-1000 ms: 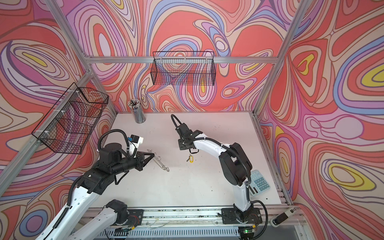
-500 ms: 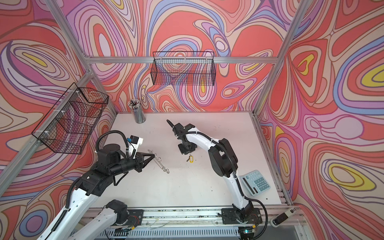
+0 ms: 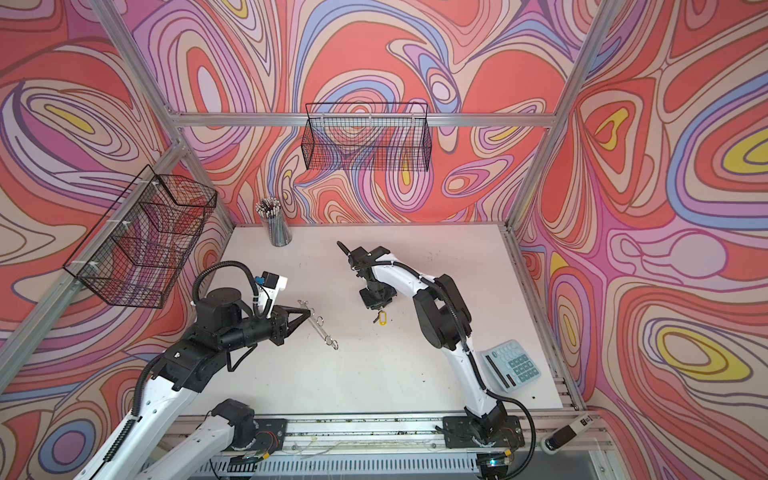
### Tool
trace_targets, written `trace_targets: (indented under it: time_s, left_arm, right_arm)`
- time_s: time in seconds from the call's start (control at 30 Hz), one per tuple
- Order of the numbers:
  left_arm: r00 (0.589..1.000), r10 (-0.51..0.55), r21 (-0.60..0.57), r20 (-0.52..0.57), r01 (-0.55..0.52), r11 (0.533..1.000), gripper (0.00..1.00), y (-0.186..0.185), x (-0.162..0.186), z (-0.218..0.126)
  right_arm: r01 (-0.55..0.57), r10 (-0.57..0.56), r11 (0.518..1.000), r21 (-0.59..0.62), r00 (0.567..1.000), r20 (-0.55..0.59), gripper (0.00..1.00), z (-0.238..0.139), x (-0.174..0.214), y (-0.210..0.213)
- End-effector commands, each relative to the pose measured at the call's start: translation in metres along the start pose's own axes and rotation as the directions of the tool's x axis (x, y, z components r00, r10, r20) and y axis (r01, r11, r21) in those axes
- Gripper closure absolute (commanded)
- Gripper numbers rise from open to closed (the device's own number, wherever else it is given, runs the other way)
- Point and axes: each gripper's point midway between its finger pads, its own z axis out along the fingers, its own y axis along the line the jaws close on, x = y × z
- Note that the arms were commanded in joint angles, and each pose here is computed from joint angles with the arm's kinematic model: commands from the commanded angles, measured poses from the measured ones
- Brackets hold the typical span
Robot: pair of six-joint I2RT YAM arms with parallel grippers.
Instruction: Put the keys on the keyring
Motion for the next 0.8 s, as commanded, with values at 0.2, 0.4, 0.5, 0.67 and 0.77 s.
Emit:
trace_targets:
  time_s: [0.2, 0.4, 0.5, 0.67, 0.77]
  left_arm:
    - [1.000, 0.004, 0.014, 0.016, -0.005, 1.000, 1.00, -0.001, -0.004, 0.001]
    - [1.000, 0.001, 0.011, 0.014, -0.001, 1.000, 1.00, 0.000, -0.004, 0.002]
    - [1.000, 0.002, 0.009, 0.014, -0.002, 1.000, 1.00, 0.001, -0.004, 0.002]
    - [1.000, 0.001, 0.004, 0.020, -0.002, 1.000, 1.00, 0.002, -0.005, 0.001]
    - [1.000, -0.002, -0.003, 0.015, 0.002, 1.000, 1.00, 0.003, -0.004, 0.002]
  right_arm:
    - [0.001, -0.002, 1.000, -0.022, 0.999, -0.032, 0.88, 0.010, -0.001, 0.001]
    - [-0.001, 0.000, 1.000, -0.028, 1.000, -0.029, 0.98, 0.009, -0.002, 0.001]
    - [-0.002, 0.001, 0.999, -0.039, 1.000, -0.030, 1.00, 0.008, -0.001, 0.002]
    - [-0.010, 0.010, 0.999, -0.033, 1.000, 0.025, 1.00, -0.002, -0.007, -0.001]
    - [-0.030, 0.034, 0.999, -0.043, 0.995, 0.093, 1.00, -0.010, -0.012, -0.001]
